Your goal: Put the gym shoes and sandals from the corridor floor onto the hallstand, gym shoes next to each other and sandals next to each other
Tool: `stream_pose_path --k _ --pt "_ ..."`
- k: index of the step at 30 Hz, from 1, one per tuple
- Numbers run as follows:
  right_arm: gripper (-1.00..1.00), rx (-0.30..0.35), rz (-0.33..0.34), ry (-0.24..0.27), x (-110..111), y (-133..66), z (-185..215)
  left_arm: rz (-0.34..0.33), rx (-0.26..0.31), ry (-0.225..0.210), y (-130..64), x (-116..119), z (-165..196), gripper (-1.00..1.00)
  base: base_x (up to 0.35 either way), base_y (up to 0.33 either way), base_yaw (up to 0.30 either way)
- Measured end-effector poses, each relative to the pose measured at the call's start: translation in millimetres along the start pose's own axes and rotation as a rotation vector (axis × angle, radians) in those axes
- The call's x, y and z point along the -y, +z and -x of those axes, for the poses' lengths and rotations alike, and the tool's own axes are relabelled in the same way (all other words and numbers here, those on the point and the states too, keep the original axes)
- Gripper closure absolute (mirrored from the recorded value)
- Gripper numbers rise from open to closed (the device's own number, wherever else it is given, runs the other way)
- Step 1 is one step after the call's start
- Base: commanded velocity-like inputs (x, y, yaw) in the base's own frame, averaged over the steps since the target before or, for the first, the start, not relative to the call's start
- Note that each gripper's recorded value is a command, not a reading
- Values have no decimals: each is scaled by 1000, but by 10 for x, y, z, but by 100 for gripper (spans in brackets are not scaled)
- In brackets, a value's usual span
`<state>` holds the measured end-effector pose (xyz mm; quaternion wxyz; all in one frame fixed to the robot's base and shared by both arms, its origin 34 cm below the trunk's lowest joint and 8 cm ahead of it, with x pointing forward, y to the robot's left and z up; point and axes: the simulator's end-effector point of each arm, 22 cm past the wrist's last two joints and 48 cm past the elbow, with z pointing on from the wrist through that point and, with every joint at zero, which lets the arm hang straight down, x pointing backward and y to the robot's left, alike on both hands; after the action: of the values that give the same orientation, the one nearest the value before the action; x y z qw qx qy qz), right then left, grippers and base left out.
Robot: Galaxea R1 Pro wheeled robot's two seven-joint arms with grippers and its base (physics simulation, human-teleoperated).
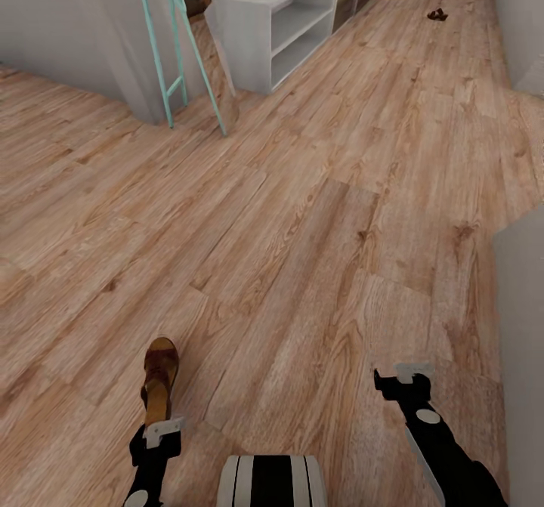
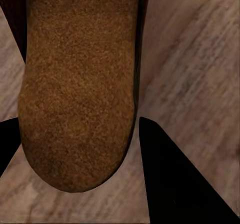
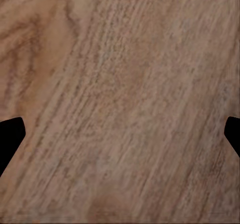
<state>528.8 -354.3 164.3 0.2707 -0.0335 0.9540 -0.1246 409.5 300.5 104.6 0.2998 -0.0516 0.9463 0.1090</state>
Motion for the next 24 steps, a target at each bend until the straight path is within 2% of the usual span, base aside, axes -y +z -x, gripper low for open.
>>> stream_pose_path --k 7,12,17,24 --pt "-100 85 -32 11 64 -112 -547 1 19 -4 -124 -31 24 100 0 0 -3" --pt "-100 122 -34 24 89 -282 -1001 3 42 -9 -257 -77 -31 100 0 0 0" --pt "-100 157 -36 33 124 -418 -1132 -2 67 -11 -406 -115 -76 100 0 0 0" --pt "-100 151 -34 40 120 -552 -1281 1 85 -8 -571 -208 -124 100 0 0 0"
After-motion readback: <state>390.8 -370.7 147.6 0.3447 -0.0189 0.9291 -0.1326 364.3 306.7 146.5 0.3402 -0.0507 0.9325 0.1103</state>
